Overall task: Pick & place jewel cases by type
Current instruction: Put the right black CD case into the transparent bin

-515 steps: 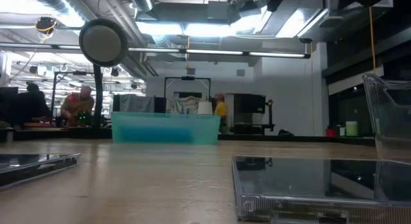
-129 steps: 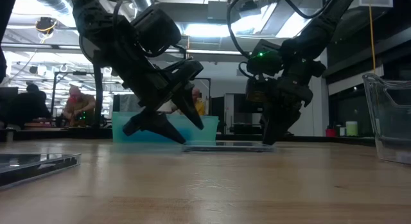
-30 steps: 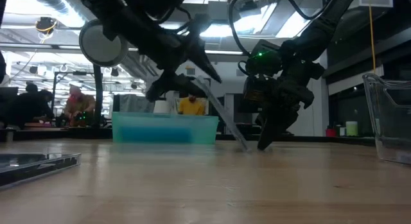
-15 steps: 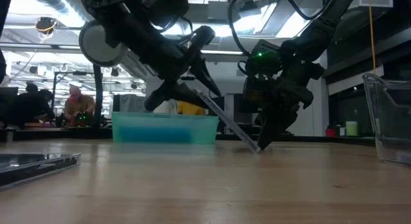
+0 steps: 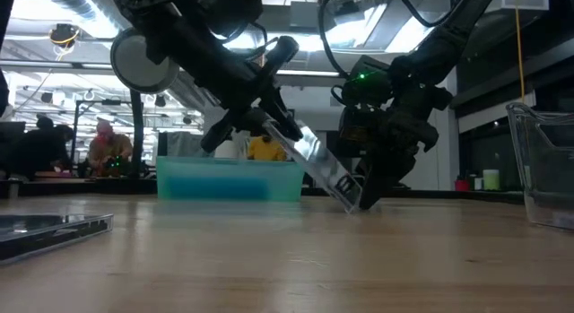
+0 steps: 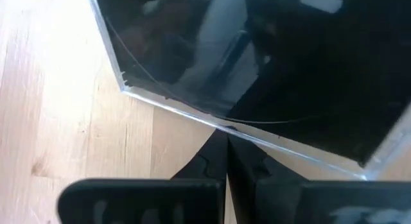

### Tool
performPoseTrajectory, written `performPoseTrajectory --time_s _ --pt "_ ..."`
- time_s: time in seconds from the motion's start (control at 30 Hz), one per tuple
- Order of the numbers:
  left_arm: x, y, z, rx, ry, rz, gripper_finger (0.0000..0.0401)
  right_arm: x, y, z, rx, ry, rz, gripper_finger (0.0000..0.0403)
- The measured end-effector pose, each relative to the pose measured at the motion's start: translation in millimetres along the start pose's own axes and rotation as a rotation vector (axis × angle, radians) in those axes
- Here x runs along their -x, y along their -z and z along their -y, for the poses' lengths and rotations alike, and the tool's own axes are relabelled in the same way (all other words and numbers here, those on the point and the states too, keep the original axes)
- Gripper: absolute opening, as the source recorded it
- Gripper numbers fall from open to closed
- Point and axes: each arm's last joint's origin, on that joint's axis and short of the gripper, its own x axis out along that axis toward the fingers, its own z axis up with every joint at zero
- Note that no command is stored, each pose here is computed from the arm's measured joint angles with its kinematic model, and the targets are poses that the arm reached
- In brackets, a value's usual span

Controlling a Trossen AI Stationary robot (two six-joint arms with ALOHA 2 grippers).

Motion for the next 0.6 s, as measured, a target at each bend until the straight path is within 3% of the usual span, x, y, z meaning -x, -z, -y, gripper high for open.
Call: performPoseTrajectory --time_s 0.17,0.3,0.43,0.6 --pt "2 -5 0 -0.034 -0.004 0.015 0.0026 10 1 -3 0.027 0.044 -0.028 0.0007" --pt "6 -12 0 -0.049 -0.01 0.038 0.0024 31 3 -4 0.045 0.165 -0.045 0.0007" --pt "17 -24 3 -0.075 0.004 0.082 0.0022 64 -3 -5 0.063 0.297 0.034 0.0007" --pt "43 -44 15 -0.133 0.053 0.194 0.0023 108 -9 -10 0.07 0.376 0.203 0.0007"
